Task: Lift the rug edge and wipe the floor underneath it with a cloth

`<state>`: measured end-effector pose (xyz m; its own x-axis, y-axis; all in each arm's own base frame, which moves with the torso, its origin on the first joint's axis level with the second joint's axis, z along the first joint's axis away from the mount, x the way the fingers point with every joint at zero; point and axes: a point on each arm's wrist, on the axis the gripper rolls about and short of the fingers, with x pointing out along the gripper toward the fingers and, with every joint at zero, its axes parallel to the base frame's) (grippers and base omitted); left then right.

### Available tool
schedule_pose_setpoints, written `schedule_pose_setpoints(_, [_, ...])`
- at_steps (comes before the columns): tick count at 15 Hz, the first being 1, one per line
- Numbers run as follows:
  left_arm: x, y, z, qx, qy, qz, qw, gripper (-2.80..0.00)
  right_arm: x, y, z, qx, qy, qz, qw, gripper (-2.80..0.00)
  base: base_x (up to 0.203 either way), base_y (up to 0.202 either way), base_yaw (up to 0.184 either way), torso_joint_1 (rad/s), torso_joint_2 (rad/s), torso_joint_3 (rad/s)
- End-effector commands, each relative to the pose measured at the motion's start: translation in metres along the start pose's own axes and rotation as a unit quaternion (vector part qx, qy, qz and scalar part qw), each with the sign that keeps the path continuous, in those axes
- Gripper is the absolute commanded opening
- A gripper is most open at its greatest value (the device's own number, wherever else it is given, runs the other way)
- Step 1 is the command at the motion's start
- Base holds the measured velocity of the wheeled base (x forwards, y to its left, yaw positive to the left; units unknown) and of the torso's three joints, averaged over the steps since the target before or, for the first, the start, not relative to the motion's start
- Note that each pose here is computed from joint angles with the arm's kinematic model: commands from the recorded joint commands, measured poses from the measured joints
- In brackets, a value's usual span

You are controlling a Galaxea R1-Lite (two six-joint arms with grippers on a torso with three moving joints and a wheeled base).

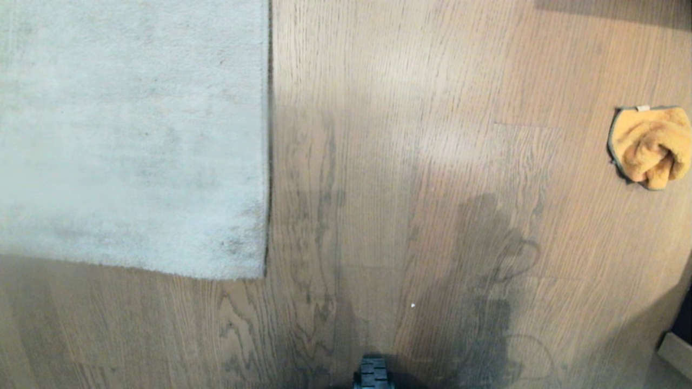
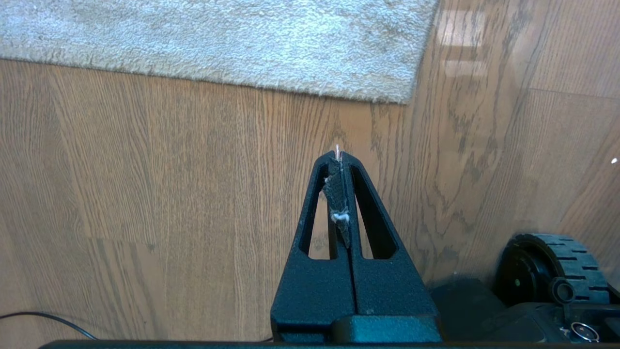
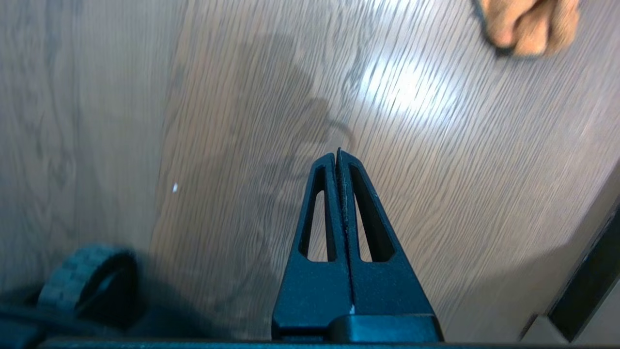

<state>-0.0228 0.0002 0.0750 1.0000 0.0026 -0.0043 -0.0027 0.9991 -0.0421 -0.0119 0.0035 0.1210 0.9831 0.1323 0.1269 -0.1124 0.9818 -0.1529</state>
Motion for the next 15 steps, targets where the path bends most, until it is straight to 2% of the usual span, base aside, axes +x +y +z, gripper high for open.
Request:
schedule_pose_setpoints(1, [0.000,0.000,0.000,0.000,0.000,0.000,1.0000,-2.80,-0.016,0.005,-0.026,-0.006,-0.002,-0.005,1.000,-2.80,0.000,0.000,0.000,0.000,0.00,0.000])
schedule_pose_setpoints(2, [0.000,0.000,0.000,0.000,0.000,0.000,1.0000,-2.80,-0.016,0.005,-0.030,-0.008,0.007,-0.027,1.000,-2.80,0.000,0.000,0.000,0.000,0.00,0.000])
schedule_pose_setpoints(5, [0.000,0.000,0.000,0.000,0.000,0.000,1.0000,-2.80,-0.016,0.005,-0.038,-0.008,0.043,-0.041,0.998,-2.80,0.000,0.000,0.000,0.000,0.00,0.000])
schedule_pose_setpoints(6, [0.000,0.000,0.000,0.000,0.000,0.000,1.0000,-2.80,-0.017,0.006,-0.043,-0.005,0.071,-0.045,0.996,-2.80,0.000,0.000,0.000,0.000,0.00,0.000])
schedule_pose_setpoints(7, [0.000,0.000,0.000,0.000,0.000,0.000,1.0000,-2.80,-0.017,0.006,-0.044,0.013,0.077,-0.049,0.996,-2.80,0.000,0.000,0.000,0.000,0.00,0.000])
schedule_pose_setpoints(9, [0.000,0.000,0.000,0.000,0.000,0.000,1.0000,-2.80,-0.017,0.006,-0.044,0.043,0.073,-0.052,0.995,-2.80,0.000,0.000,0.000,0.000,0.00,0.000])
schedule_pose_setpoints(15, [0.000,0.000,0.000,0.000,0.000,0.000,1.0000,-2.80,-0.017,0.005,-0.044,0.045,0.073,-0.052,0.995,-2.80,0.000,0.000,0.000,0.000,0.00,0.000])
